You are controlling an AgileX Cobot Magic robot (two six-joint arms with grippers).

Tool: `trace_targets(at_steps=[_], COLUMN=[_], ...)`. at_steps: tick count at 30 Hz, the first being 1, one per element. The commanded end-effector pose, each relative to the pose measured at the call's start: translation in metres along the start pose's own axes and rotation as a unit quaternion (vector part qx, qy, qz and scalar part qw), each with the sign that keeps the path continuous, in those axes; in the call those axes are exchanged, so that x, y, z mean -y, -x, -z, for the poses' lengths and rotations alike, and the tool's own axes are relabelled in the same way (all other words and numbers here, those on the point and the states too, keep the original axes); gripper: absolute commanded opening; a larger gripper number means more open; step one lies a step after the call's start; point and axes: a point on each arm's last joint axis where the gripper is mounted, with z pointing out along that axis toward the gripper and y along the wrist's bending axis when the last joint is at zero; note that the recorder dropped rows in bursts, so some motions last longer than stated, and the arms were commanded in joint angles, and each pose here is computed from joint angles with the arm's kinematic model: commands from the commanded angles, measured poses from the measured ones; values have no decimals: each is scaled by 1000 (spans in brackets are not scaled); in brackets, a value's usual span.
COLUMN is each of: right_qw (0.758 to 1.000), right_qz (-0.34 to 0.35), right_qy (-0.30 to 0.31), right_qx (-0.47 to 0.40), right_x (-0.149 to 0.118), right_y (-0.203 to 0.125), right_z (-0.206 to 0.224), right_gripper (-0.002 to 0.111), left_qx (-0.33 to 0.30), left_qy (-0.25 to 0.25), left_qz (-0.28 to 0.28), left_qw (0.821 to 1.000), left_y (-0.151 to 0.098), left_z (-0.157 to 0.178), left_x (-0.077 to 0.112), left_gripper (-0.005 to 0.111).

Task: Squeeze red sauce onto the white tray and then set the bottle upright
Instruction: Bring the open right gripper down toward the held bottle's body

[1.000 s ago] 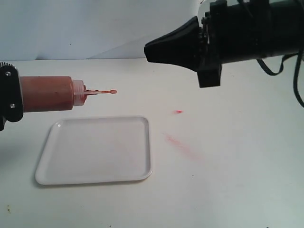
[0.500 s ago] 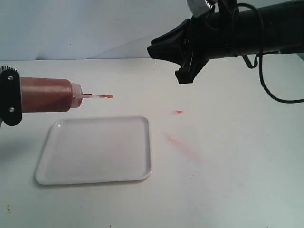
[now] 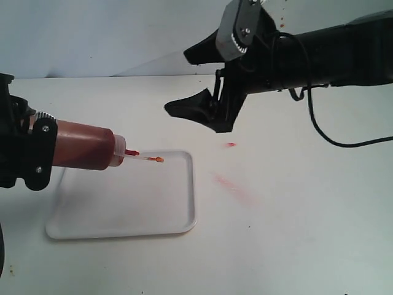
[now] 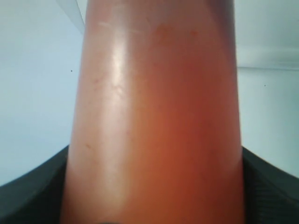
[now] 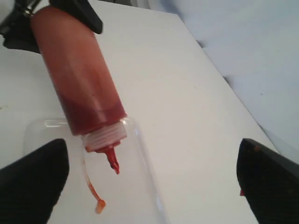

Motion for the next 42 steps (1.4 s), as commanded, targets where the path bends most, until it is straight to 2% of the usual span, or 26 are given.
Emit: trace_targets(at_steps=[1, 6, 21, 26, 32, 38, 42], right_qw=[999, 998, 998, 997, 996, 996, 996], right_qz=[19, 32, 22, 43, 60, 71, 63], right_qy=[34, 50, 54, 63, 70, 32, 34], right_qx=[15, 16, 13, -2, -14, -42, -51], right_x=[-21, -37, -39, -40, -41, -34, -33], right_y=[15, 25, 25, 22, 20, 15, 6], right_z=[-17, -30, -31, -31, -31, -31, -38], right_gripper=[89, 89, 89, 105, 105, 105, 105], left_qx=[-3, -3, -4, -4, -4, -4, -5], left_qy=[9, 9, 14, 14, 14, 14, 16], left_qz=[-2, -2, -14, -14, -14, -14, -19], left_qw=[1000, 1000, 1000, 1000, 1000, 1000, 1000], left_y=[1, 1, 1, 1, 1, 1, 1], left_z=[5, 5, 5, 5, 5, 5, 5], left_x=[-3, -3, -4, -4, -4, -4, -4], left_gripper=[0, 0, 0, 0, 0, 0, 0])
